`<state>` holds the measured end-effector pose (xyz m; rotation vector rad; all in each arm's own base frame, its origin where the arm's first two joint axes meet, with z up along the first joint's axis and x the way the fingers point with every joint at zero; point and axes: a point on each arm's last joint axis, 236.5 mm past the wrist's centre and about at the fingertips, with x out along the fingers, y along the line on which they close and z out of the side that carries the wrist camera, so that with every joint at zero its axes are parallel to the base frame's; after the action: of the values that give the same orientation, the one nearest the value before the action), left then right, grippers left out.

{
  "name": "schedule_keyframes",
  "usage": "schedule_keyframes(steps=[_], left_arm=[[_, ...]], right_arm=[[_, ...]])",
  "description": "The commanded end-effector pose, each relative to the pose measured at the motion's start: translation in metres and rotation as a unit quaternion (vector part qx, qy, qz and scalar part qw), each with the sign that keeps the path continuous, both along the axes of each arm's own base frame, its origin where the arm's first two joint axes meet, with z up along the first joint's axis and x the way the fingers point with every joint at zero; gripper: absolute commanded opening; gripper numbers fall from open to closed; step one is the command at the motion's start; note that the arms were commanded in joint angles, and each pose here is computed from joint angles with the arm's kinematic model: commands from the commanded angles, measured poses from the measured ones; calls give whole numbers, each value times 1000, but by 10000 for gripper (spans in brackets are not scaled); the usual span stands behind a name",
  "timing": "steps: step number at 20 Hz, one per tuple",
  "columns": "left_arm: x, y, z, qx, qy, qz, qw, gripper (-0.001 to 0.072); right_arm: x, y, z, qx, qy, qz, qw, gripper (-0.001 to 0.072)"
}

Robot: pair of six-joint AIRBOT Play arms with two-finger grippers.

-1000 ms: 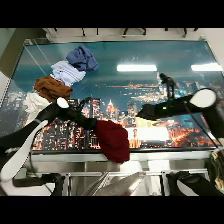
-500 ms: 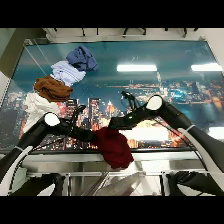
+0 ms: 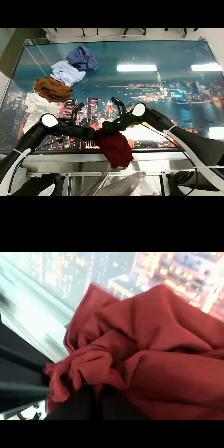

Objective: Fold the shirts.

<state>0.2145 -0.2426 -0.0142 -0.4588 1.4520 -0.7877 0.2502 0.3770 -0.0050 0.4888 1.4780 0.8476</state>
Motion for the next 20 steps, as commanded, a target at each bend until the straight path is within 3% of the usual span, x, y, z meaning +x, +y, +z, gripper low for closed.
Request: schedule_keyframes(steps=[1,8,17,20], left_arm=[[3,-2,0,-11,8,7,1000,24],[32,57,23,-4,-37,72,997,24],[53,165,64,40,-114,224,967,24],[52,163,82,33,-134,234,962,24]], right_arm=[[3,-1,10,14,-5,-1,1000,25],[35,-90,101,13,-104,-57,993,24],[31,-246,141,-132,-180,-164,961,24],[32,-254,148,-128,-193,-175,957,25]])
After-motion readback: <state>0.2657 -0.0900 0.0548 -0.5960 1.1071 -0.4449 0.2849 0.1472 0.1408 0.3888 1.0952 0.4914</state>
